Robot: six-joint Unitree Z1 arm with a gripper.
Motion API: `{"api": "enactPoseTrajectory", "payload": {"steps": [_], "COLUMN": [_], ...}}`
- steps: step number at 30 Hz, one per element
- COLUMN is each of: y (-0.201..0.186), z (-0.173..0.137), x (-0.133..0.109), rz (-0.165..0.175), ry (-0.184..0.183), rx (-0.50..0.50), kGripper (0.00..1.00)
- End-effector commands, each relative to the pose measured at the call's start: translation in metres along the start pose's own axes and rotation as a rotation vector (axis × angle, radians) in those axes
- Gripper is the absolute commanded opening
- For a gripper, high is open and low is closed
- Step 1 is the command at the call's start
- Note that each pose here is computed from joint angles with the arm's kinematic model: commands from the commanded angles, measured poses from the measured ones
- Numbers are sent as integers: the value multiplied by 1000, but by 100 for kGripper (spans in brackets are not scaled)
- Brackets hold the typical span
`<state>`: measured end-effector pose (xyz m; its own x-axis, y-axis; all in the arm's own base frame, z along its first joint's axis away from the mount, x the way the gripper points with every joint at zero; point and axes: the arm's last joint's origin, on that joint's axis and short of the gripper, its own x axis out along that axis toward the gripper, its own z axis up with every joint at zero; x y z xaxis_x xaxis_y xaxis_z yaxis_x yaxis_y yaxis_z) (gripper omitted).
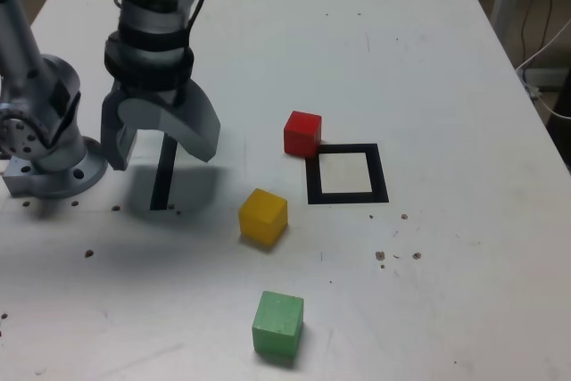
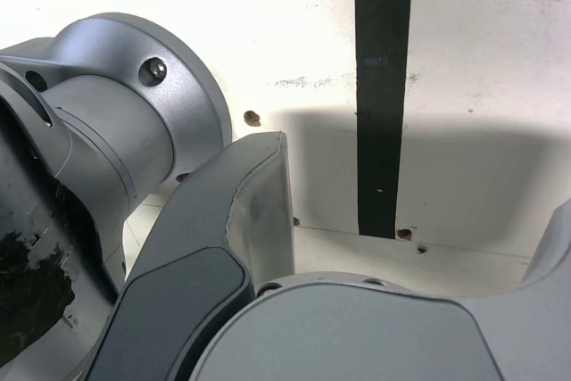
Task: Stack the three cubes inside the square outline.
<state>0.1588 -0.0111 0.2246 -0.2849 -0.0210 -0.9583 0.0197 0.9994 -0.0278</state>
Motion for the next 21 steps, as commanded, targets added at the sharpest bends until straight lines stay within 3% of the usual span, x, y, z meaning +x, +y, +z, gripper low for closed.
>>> {"api": "enactPoseTrajectory", "payload": {"steps": [1, 21], "y": [0, -1], "z": [-2, 3], "x": [-1, 0], "rz": [-4, -21], "ry": [-7, -6], "rx": [0, 13], "kGripper": [100, 100]}}
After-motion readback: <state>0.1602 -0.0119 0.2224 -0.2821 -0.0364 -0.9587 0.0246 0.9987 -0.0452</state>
